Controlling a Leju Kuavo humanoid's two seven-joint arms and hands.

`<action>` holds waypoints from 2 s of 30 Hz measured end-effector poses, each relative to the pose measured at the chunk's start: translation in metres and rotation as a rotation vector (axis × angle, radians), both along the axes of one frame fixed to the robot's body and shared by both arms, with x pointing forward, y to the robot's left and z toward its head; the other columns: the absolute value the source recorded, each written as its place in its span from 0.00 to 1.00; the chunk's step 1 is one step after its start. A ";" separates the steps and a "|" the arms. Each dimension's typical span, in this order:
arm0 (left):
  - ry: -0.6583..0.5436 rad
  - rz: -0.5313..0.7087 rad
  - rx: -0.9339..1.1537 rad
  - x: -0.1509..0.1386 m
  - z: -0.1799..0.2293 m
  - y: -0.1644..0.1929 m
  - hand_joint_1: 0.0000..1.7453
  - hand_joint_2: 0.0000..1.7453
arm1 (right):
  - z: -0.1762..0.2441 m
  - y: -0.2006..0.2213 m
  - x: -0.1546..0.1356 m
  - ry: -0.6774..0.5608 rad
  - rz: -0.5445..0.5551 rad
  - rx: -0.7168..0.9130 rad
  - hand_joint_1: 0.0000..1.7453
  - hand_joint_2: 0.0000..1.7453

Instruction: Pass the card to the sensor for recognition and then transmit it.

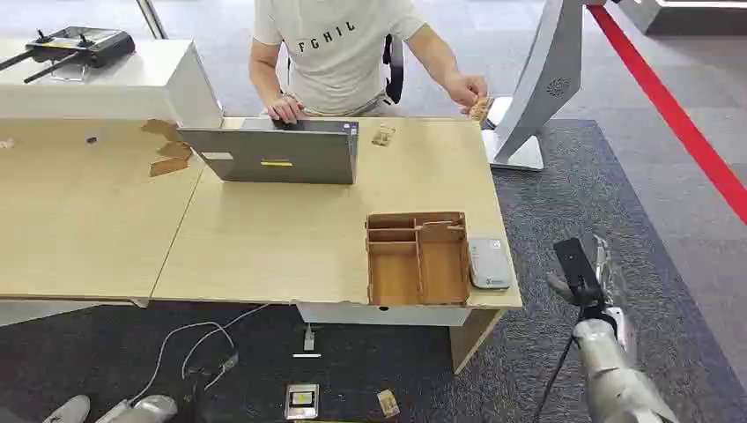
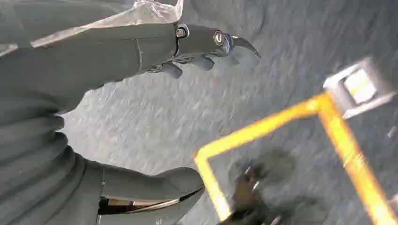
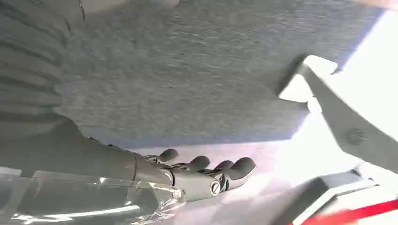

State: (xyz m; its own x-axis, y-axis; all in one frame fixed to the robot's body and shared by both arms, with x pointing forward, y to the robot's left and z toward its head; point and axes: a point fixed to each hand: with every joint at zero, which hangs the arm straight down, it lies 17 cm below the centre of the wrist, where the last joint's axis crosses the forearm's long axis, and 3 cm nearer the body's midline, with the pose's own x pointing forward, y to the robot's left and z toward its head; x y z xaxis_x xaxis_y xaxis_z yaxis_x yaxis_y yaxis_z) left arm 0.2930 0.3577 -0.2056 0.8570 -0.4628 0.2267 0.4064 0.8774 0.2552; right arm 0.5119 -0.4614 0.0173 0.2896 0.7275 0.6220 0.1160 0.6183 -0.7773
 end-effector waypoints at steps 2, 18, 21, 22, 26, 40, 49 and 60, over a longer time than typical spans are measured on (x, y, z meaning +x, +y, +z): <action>0.017 0.008 -0.005 -0.011 -0.004 0.004 0.00 1.00 | 0.019 0.009 0.015 -0.045 0.022 -0.014 0.00 1.00; 0.049 0.035 -0.010 -0.027 -0.008 0.025 0.00 1.00 | 0.214 0.135 0.107 -0.496 0.288 -0.135 0.00 1.00; 0.048 0.020 -0.010 -0.024 -0.006 0.024 0.00 1.00 | 0.237 0.161 0.110 -0.550 0.336 -0.176 0.00 1.00; 0.048 0.018 -0.010 -0.023 -0.006 0.024 0.00 1.00 | 0.241 0.169 0.110 -0.562 0.351 -0.188 0.00 1.00; 0.049 0.015 -0.008 -0.022 -0.005 0.024 0.00 1.00 | 0.251 0.196 0.108 -0.589 0.408 -0.232 0.00 1.00; 0.045 -0.029 -0.003 -0.013 0.000 0.022 0.00 1.00 | 0.225 0.241 0.093 -0.573 0.531 -0.274 0.00 1.00; 0.041 -0.040 -0.002 -0.011 0.000 0.019 0.00 1.00 | 0.211 0.246 0.086 -0.554 0.547 -0.264 0.00 1.00; 0.034 -0.058 -0.002 -0.009 0.000 0.016 0.00 1.00 | 0.205 0.244 0.082 -0.539 0.561 -0.277 1.00 1.00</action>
